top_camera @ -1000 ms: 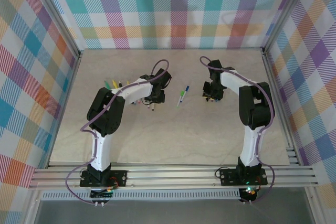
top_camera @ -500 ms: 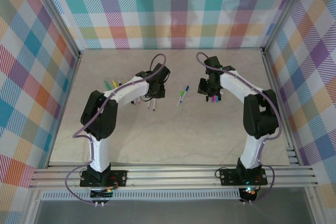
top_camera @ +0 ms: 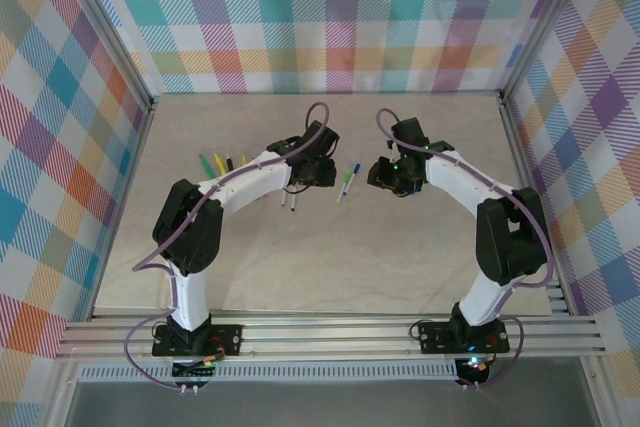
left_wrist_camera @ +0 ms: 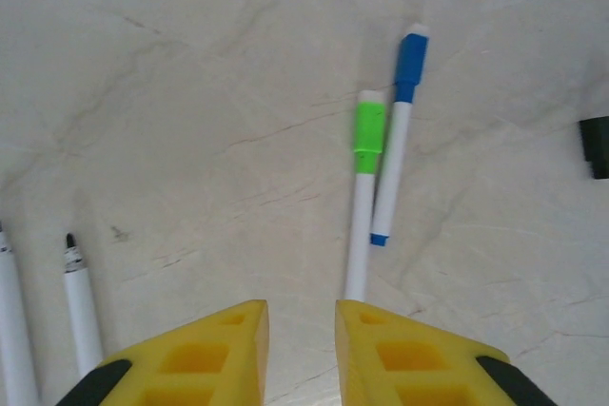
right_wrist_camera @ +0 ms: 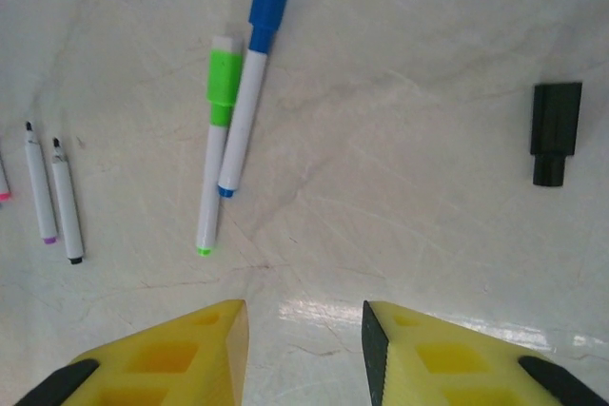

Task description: Open the pen caps

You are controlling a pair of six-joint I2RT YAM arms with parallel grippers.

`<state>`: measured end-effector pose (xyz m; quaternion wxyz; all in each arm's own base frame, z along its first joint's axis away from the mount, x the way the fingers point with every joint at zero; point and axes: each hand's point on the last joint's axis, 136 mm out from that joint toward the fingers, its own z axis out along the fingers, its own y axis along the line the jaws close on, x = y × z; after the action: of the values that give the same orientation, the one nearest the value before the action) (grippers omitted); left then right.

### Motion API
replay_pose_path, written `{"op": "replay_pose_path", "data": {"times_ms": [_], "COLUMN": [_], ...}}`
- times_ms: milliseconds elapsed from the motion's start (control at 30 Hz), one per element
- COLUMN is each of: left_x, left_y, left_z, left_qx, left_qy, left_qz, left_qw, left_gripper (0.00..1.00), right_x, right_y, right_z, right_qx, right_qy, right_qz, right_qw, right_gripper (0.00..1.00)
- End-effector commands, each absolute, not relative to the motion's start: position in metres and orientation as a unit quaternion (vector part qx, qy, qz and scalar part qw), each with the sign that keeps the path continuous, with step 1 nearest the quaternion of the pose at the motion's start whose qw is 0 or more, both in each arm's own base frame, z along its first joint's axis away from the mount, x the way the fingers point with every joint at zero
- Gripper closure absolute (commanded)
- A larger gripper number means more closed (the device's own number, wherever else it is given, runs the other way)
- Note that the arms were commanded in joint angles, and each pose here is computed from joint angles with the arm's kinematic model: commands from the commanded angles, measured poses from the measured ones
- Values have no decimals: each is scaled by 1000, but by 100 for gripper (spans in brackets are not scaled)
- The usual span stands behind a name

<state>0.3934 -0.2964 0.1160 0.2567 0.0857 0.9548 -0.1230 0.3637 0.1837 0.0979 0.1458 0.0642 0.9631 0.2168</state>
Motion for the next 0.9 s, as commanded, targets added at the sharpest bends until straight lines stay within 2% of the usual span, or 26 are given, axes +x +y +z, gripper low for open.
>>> {"op": "replay_pose_path", "data": {"times_ms": [0, 533, 867], "left_x": [398, 398, 396], "left_y": [-316, -341, -342], "left_z": [115, 77, 49], "left_qx": [100, 119, 123], "left_qy": [948, 956, 966], "left_qz": [-151, -163, -129], "left_qw": [263, 212, 185], "left_gripper": [75, 76, 77], "right_x": [363, 367, 366], "right_y": [190, 193, 194], "right_z": [118, 113, 110], "right_qx": [58, 59, 62], "right_qy": [953, 952, 952], "right_qz": [245, 249, 252], "right_qw": [171, 166, 161], "right_gripper": [62, 62, 62]}}
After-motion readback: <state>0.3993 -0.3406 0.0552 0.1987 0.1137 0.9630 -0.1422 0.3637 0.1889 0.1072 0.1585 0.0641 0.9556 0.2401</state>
